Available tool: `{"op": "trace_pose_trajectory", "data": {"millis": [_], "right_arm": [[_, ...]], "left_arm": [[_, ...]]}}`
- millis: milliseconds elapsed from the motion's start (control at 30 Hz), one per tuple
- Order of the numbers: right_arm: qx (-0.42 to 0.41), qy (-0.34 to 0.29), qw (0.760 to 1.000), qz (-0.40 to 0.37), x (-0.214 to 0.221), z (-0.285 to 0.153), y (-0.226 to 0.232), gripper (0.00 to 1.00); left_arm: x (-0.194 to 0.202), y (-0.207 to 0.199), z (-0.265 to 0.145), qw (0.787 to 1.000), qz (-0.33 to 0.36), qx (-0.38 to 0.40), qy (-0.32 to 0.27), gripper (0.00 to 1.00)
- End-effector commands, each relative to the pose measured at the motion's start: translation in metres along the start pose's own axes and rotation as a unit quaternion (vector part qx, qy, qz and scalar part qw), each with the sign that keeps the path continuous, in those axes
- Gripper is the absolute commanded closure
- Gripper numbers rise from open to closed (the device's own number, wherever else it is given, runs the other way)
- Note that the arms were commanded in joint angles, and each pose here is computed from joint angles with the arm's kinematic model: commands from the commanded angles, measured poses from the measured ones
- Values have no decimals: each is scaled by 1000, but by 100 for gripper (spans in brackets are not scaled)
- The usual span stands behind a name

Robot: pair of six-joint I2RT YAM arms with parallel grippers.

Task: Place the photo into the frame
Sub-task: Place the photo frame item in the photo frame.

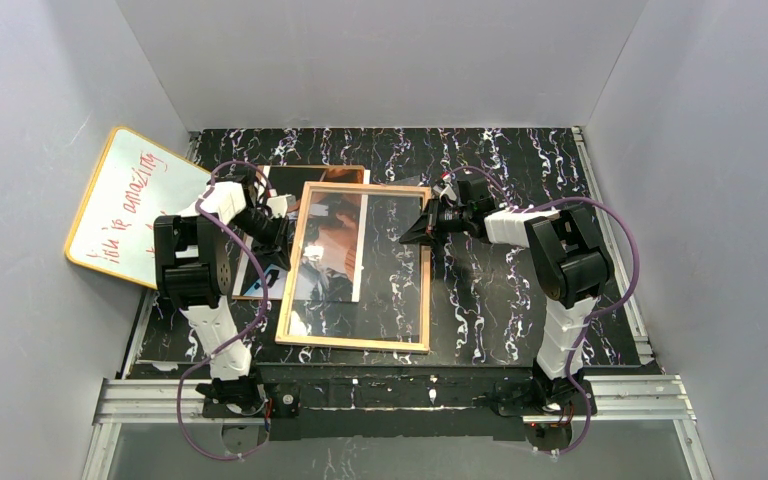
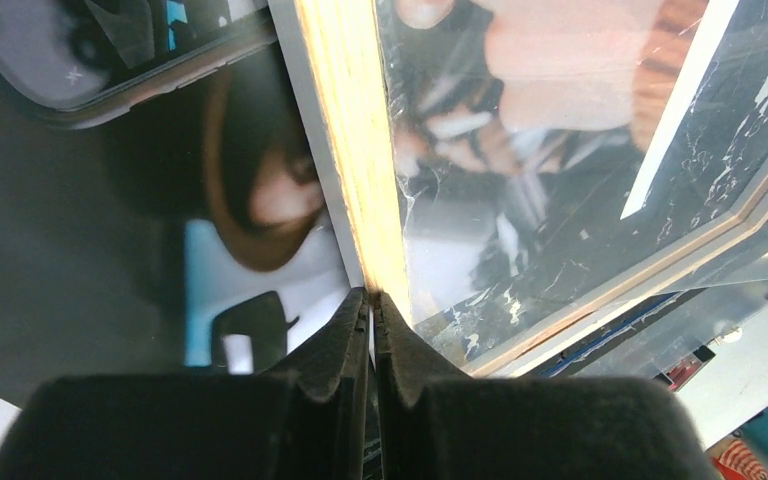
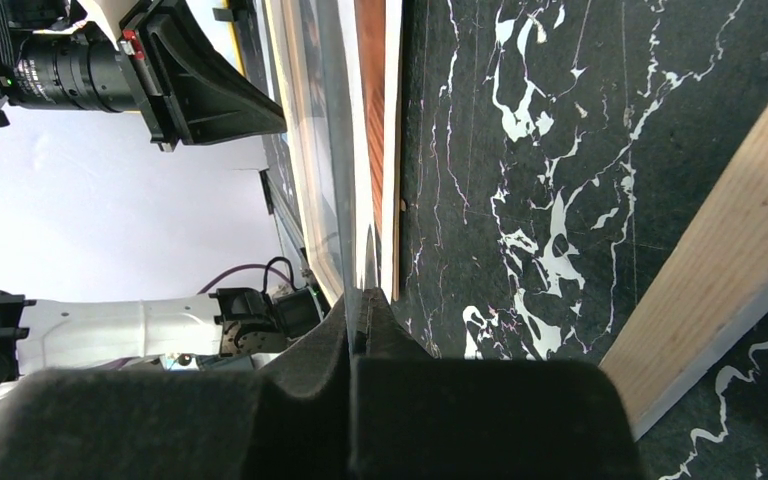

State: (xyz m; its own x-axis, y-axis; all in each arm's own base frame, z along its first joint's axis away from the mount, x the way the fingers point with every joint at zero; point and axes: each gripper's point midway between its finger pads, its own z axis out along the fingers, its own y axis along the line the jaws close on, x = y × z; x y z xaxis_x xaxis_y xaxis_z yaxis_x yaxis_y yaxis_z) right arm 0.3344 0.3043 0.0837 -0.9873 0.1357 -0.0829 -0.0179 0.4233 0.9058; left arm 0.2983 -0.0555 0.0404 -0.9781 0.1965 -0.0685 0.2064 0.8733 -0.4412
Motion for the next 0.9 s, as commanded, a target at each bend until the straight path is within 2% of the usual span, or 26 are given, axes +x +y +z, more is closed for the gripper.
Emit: {"op": "trace_pose_trajectory", "data": {"millis": [0, 533, 867], "right_arm": [[-27, -14, 999, -24, -14, -2, 20, 99], [-38, -37, 998, -16, -19, 0, 25, 99], [-62, -48, 995, -56, -16, -5, 48, 99]], "left_arm": [[10, -1, 11, 1000, 3, 6, 21, 99], [14, 0, 17, 1000, 9, 0, 29, 100], [14, 2, 18, 1000, 9, -5, 29, 100]]}}
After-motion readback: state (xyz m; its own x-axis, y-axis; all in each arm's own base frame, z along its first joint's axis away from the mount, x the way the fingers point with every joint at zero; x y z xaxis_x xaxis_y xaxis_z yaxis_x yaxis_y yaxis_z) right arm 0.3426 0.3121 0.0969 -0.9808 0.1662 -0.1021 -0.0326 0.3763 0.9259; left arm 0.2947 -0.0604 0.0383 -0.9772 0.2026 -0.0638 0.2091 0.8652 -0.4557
